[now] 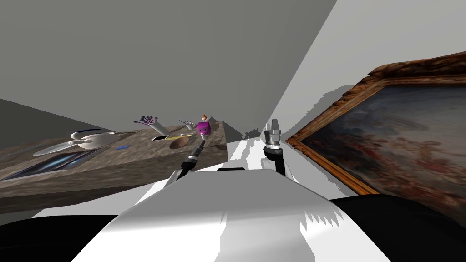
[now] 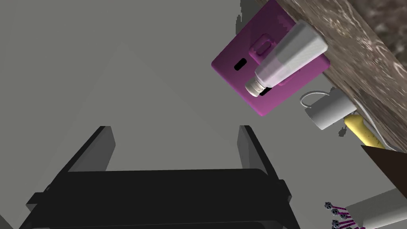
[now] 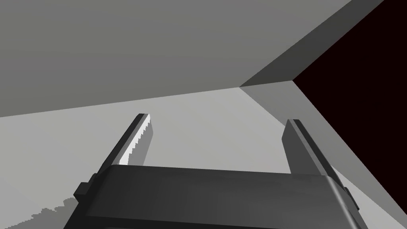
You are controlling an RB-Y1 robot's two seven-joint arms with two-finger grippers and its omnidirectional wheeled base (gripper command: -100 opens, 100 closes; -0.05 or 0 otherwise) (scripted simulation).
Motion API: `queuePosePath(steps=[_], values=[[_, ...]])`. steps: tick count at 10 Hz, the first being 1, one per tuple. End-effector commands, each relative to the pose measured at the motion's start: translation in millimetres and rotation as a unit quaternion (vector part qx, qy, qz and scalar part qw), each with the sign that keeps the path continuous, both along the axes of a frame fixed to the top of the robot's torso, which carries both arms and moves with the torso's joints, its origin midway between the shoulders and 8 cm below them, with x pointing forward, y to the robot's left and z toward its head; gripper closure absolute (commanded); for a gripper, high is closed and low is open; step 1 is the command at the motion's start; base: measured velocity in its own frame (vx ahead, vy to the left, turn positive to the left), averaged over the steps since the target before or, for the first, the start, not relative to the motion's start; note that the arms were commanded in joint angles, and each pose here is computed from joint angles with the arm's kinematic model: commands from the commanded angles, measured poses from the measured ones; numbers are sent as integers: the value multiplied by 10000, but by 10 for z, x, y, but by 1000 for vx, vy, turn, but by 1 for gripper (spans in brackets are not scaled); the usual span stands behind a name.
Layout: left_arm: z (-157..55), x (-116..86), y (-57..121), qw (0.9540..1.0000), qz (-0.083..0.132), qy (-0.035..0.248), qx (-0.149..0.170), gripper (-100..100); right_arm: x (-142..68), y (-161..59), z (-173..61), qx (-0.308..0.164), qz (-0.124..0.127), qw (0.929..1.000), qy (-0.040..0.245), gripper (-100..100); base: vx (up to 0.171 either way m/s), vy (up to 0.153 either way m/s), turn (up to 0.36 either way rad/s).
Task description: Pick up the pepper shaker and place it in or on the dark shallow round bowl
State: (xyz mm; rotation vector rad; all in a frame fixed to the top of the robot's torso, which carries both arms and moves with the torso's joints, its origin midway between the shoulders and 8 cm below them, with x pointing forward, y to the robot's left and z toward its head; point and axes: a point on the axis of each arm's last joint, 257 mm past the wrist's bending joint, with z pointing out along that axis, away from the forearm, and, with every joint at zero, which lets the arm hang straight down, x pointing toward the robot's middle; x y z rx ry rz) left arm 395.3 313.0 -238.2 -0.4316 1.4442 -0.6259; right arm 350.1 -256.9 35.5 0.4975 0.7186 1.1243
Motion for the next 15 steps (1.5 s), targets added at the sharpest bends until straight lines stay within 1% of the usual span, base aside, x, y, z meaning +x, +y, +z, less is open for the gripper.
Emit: queuePosePath(steps=[1,2,4,7,10,13,14,15], values=[[-187,5,83,9992,70,265,302,-100,0,0,0,0,0,10000,0,0,27,-2,-49],[-292,14,153,9979,110,414,493,-100,0,0,0,0,0,10000,0,0,33,-7,-46],[-469,30,306,9936,188,683,884,-100,0,0,0,0,0,10000,0,0,44,-7,-44],[-645,60,553,9836,301,1003,1467,-100,0,0,0,0,0,10000,0,0,54,-10,-45],[-724,99,793,9713,408,1223,1998,-100,0,0,0,0,0,10000,0,0,57,-16,-36],[-732,145,998,9591,505,1355,2433,-100,0,0,0,0,0,10000,0,0,56,-4,-25],[-712,176,1103,9522,558,1403,2656,-100,0,0,0,0,0,10000,0,0,81,-15,-47],[-684,205,1177,9471,597,1424,2815,-100,0,0,0,0,0,10000,0,0,98,-20,-41]])
